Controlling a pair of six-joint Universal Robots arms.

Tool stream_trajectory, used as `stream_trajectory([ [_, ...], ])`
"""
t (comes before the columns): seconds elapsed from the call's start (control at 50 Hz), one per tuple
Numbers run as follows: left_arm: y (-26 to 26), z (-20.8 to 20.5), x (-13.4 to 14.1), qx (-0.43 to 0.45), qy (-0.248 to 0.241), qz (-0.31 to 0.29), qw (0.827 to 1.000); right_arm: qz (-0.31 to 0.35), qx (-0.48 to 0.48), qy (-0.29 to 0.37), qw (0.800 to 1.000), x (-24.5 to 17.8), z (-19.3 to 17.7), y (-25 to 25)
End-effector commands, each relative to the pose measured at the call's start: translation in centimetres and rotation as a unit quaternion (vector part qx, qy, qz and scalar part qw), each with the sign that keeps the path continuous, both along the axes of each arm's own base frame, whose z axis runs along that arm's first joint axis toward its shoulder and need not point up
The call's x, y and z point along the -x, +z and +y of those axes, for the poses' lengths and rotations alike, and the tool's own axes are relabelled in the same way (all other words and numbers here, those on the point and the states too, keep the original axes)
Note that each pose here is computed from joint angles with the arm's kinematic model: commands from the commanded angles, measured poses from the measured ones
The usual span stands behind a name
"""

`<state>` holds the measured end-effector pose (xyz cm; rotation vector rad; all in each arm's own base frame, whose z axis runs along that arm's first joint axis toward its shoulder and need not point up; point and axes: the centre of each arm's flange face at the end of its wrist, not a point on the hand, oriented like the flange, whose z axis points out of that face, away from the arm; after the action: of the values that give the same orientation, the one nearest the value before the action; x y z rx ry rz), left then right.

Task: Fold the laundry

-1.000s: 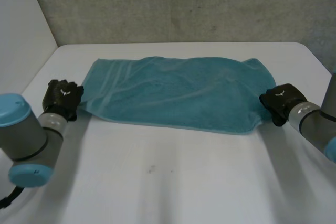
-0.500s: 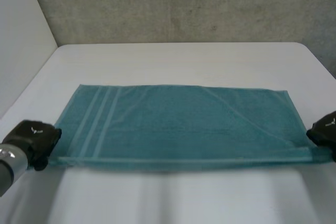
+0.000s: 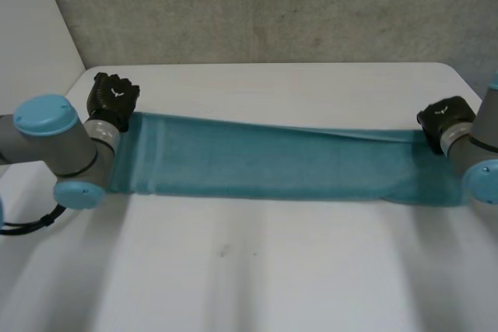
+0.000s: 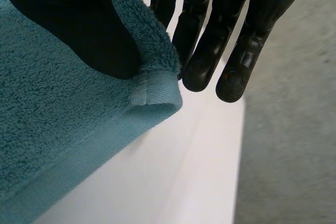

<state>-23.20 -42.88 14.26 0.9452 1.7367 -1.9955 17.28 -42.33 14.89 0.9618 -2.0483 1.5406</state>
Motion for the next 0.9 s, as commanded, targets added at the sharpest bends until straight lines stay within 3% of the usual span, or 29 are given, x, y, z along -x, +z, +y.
stream_trajectory([
  [0.02,-1.5,-2.5,0.5,0.021,-0.001,-0.019,1.000,0.005,0.073,-0.013,0.997,-1.0,-2.7,-0.2],
  [0.1,-2.1,-2.3,0.8,0.021,-0.012,-0.028,0.999,0.007,0.067,-0.008,0.998,-1.9,-2.8,-1.1],
  [0.28,-0.2,0.6,4.0,0.098,-0.109,-0.018,0.989,0.008,0.064,-0.018,0.998,-2.7,-1.6,-0.4],
  [0.44,4.2,3.1,3.7,0.138,-0.096,-0.002,0.986,-0.031,0.113,-0.024,0.993,-1.7,0.9,6.5],
  [0.5,4.9,3.7,3.2,0.137,-0.084,0.001,0.987,-0.079,0.131,-0.015,0.988,-1.5,3.2,9.9],
  [0.6,6.7,6.7,1.6,0.116,-0.046,0.023,0.992,-0.138,0.103,0.016,0.985,0.6,5.3,11.2],
  [0.72,6.5,10.4,0.3,0.044,-0.046,0.093,0.994,-0.174,0.016,0.033,0.984,2.7,7.0,9.5],
  [0.74,6.4,11.8,-0.1,0.006,-0.048,0.132,0.990,-0.192,-0.027,0.030,0.981,3.5,7.6,8.3],
  [0.9,5.6,14.6,-1.5,-0.107,-0.026,0.235,0.966,-0.215,-0.103,0.021,0.971,5.5,8.2,4.6],
])
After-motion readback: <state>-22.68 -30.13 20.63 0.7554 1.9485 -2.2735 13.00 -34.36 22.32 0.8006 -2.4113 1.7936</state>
